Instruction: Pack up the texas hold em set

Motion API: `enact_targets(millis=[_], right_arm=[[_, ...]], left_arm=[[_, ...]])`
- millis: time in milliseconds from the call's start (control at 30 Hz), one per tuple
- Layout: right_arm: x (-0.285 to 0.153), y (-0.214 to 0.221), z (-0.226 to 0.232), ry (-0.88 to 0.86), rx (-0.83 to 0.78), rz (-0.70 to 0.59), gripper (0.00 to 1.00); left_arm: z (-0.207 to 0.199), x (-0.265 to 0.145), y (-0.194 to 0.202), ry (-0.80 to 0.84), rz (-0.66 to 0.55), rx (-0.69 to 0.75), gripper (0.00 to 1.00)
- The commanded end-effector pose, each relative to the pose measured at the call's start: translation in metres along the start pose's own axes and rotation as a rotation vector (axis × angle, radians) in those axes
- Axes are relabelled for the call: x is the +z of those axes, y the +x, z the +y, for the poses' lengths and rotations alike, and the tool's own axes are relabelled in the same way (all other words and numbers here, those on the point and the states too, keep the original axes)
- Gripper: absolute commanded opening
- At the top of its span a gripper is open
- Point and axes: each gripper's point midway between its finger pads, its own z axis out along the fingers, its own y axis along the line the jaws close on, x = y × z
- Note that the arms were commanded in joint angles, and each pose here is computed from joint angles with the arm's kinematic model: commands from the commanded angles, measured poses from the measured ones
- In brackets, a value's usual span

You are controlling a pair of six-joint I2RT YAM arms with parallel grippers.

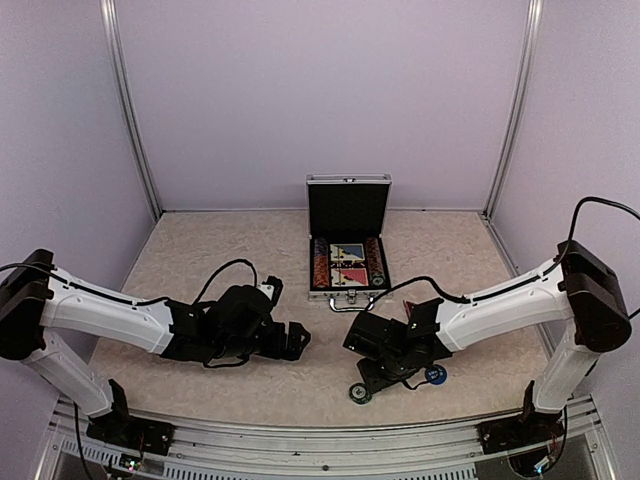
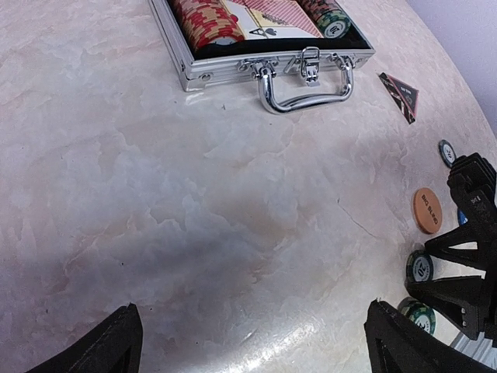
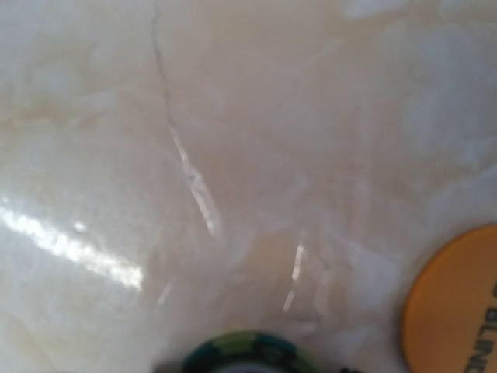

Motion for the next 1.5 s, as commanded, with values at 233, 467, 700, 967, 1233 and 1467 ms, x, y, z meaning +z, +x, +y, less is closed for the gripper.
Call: enact_targets(millis=[233,467,700,967,1233,1467], right_arm=[[0.005,0.021,-0.013,0.045,-0.020,0.053,0.41],[-0.017,0.000,-0.013,0.069,-0.026,-0.004,0.41],[-0.039,-0.020,-0.005,0.049,-0.038,-0.061,0.41],[-0.053,-0.016,0.033,-0.015,-0.128,-0.090,0.42],[-0.049,0.001,0.051,-0.037,-0.164,-0.063,0.42],[-0.038,0.015,0.053,-0.051,-0.174,-0.033,0.43]], left_arm=[[0.001,0.000,0.000,0.007,-0.005,-0.010,0.99],[-0.001,0.000,-0.003,0.012,-0.007,-0.007,0.99],[-0.002,0.001,-0.003,0.012,-0.005,-0.007,0.99],[-0.004,0.003,-0.004,0.013,-0.002,-0.001,0.99],[-0.004,0.004,-0.004,0.012,-0.001,0.002,0.99],[-0.001,0.002,-0.002,0.007,-0.002,-0.002,0.99]])
